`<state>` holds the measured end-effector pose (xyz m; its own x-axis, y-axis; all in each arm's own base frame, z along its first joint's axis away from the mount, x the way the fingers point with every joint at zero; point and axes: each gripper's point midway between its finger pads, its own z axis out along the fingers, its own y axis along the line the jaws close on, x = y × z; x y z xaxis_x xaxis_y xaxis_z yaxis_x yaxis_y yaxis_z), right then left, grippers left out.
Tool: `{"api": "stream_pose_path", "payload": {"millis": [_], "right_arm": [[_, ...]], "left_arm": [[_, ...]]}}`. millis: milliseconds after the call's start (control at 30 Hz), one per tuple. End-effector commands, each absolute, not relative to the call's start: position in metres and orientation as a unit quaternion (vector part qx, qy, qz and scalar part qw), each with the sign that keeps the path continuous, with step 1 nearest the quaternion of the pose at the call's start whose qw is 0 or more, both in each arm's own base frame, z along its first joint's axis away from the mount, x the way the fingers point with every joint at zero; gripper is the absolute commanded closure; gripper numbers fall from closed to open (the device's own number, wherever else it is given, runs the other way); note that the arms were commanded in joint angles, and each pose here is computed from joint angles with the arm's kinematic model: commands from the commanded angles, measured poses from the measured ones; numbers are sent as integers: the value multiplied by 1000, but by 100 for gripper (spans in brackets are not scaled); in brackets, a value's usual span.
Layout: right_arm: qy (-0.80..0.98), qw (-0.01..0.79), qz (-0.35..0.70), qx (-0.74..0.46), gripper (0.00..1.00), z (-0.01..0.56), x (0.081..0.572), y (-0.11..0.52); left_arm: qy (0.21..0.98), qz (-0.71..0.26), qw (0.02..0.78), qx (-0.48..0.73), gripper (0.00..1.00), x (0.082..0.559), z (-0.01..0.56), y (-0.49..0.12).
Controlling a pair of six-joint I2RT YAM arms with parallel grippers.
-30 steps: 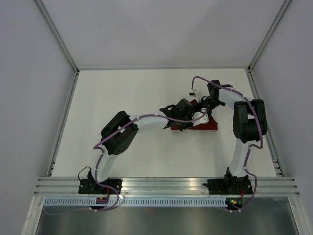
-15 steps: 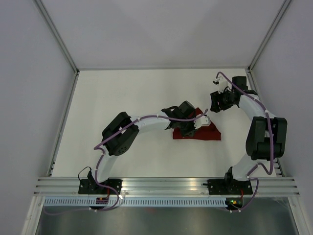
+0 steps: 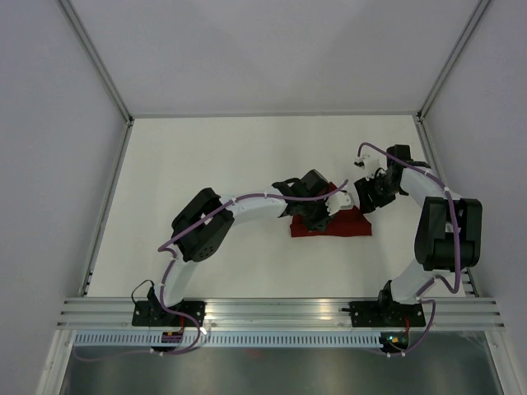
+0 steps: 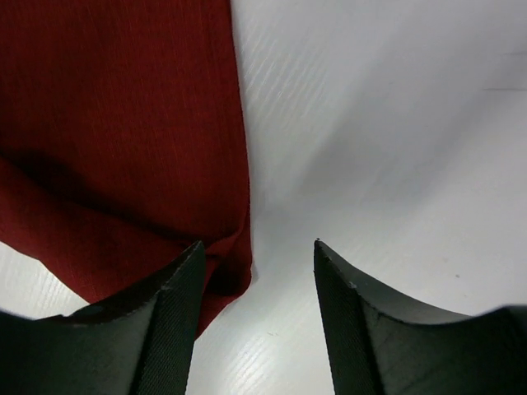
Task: Fold the napkin, place the utensils inside, and roll it up
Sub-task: Roll the napkin with the utensil
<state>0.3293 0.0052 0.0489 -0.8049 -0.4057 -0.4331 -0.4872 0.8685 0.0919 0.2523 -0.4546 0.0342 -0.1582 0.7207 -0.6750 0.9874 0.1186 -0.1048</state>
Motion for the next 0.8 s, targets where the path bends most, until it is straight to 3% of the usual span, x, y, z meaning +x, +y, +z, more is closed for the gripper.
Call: {"api": "stream_pose_path", "payload": {"millis": [0,267,500,567,633,767], "right_arm": [[949,152,128,-247,38,35,308,10],[950,98,175,-239,40,9,301,21],[953,88,161,-240,66,-4,316,29],[953,90,157,-243,68,-6,321,31],[952,95,153,-246,80,-6,329,36],[950,94,148,-259,86,-8,337,48]], "left_arm": [[761,-245,138,585,98,220,-1,-419],[761,-243,141,585,98,222,0,-419],[757,-249,142,587,98,221,2,-421],[755,-251,142,589,98,221,3,-421],[754,-252,142,590,98,221,4,-422],[753,-253,140,591,98,221,5,-424]]}}
